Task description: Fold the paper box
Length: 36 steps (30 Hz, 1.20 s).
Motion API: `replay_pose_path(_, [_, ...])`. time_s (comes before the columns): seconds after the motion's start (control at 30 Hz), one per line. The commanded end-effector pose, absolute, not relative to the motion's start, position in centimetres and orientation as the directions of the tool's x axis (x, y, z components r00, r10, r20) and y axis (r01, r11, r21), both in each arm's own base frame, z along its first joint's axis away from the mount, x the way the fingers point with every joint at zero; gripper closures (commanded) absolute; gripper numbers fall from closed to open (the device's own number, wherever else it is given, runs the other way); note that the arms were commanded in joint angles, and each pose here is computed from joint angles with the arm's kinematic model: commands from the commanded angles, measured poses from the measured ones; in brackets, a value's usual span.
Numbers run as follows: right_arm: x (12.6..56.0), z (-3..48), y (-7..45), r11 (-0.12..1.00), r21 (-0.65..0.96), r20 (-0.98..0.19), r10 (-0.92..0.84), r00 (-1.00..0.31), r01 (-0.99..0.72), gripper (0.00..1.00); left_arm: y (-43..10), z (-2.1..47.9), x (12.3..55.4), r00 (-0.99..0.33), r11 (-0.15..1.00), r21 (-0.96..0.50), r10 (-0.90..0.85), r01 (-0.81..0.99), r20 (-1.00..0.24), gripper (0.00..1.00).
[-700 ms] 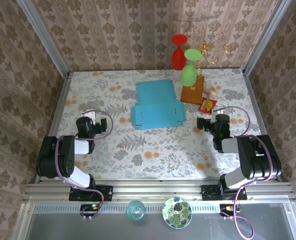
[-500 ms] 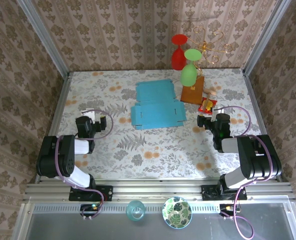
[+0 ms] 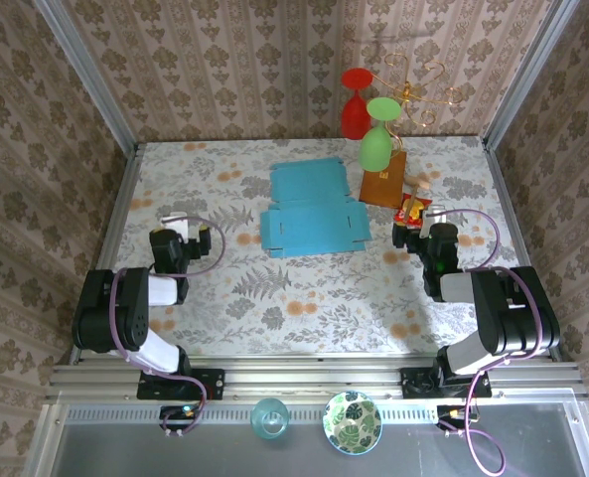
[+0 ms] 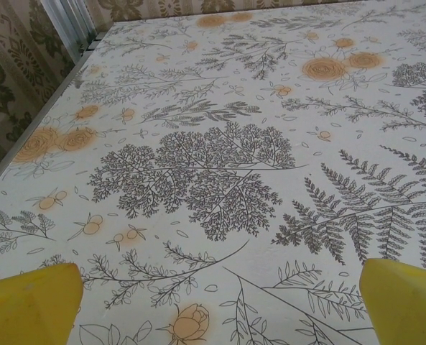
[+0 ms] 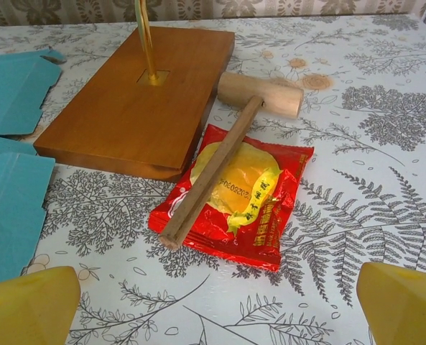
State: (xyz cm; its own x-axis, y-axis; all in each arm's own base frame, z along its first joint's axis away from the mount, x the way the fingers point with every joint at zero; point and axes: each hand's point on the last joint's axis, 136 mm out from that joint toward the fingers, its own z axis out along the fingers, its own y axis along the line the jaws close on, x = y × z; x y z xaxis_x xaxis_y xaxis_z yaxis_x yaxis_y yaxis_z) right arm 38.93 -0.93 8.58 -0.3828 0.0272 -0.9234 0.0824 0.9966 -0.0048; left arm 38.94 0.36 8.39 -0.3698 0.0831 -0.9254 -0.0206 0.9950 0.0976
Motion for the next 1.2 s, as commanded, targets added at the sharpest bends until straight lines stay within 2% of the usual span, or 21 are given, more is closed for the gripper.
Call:
replay_pose_path(0.0, [39.8, 9.8, -1.2, 0.994, 0.005, -0.941, 0.042, -0.336, 0.111, 0.00, 0.4, 9.7, 39.9, -0.326, 0.993, 0.119, 0.104, -0.026, -0.939, 0.00])
replay_pose_path(0.17, [39.7, 10.1, -1.2, 0.994, 0.006, -0.945, 0.041, -0.325, 0.107, 0.00, 0.5, 9.7, 39.8, -0.319, 0.993, 0.117, 0.102, -0.029, -0.942, 0.00])
replay_pose_path(0.4, [38.0, 12.2, -2.2, 0.986, 0.011, -0.966, 0.054, -0.253, 0.167, 0.00, 1.5, 10.5, 38.1, -0.236, 0.987, 0.115, 0.086, -0.111, -0.968, 0.00])
replay_pose_path(0.57, [34.8, 16.5, -4.6, 0.947, -0.029, -0.975, 0.044, -0.219, 0.321, 0.00, 0.8, 13.3, 36.8, -0.186, 0.961, 0.205, 0.171, -0.184, -0.968, 0.00])
replay_pose_path(0.67, [32.3, 20.4, -5.8, 0.920, -0.020, -0.981, 0.057, -0.185, 0.391, 0.00, -0.5, 16.0, 36.5, -0.177, 0.937, 0.284, 0.250, -0.202, -0.952, 0.00])
replay_pose_path(0.7, [31.6, 22.2, -6.0, 0.916, -0.011, -0.984, 0.062, -0.169, 0.401, 0.00, -0.6, 17.3, 36.4, -0.159, 0.937, 0.268, 0.236, -0.224, -0.959, 0.00])
replay_pose_path(0.77, [30.0, 25.6, -6.2, 0.909, 0.026, -0.988, 0.088, -0.131, 0.415, 0.00, 0.1, 19.8, 36.2, -0.124, 0.945, 0.138, 0.105, -0.298, -0.987, 0.00])
replay_pose_path(0.8, [29.1, 27.5, -6.5, 0.899, 0.061, -0.987, 0.118, -0.105, 0.433, 0.00, 0.8, 20.7, 36.0, -0.144, 0.933, 0.029, -0.025, -0.360, -0.989, 0.00])
replay_pose_path(0.87, [27.2, 30.1, -8.0, 0.814, 0.234, -0.957, 0.290, -0.022, 0.531, 0.00, -0.2, 20.2, 35.2, -0.347, 0.934, -0.136, -0.254, -0.329, -0.903, 0.00])
replay_pose_path(0.9, [26.2, 30.2, -8.4, 0.740, 0.356, -0.906, 0.424, 0.016, 0.571, 0.00, -0.6, 20.2, 35.1, -0.382, 0.912, -0.239, -0.362, -0.333, -0.850, 0.00])
replay_pose_path(0.93, [24.8, 28.2, -8.1, 0.645, 0.451, -0.815, 0.579, -0.009, 0.617, 0.00, -1.2, 19.7, 35.2, -0.399, 0.866, -0.370, -0.488, -0.338, -0.776, 0.00])
replay_pose_path(0.97, [24.1, 27.6, -7.1, 0.597, 0.514, -0.743, 0.669, -0.029, 0.616, 0.00, -2.3, 19.1, 36.0, -0.430, 0.819, -0.490, -0.574, -0.299, -0.697, 0.00])
replay_pose_path(1.03, [26.4, 28.3, -3.8, 0.679, 0.591, -0.714, 0.691, -0.108, 0.436, 0.00, -4.2, 17.7, 37.1, -0.504, 0.711, -0.636, -0.684, -0.300, -0.528, 0.01])
replay_pose_path(1.07, [27.0, 28.0, -2.6, 0.674, 0.623, -0.683, 0.716, -0.144, 0.398, 0.00, -5.6, 17.0, 37.3, -0.550, 0.674, -0.670, -0.703, -0.311, -0.451, 0.05])
replay_pose_path(1.17, [28.2, 24.8, 0.3, 0.633, 0.625, -0.533, 0.773, -0.344, 0.457, 0.01, -10.6, 15.8, 37.1, -0.652, 0.604, -0.731, -0.698, -0.316, -0.295, 0.22])
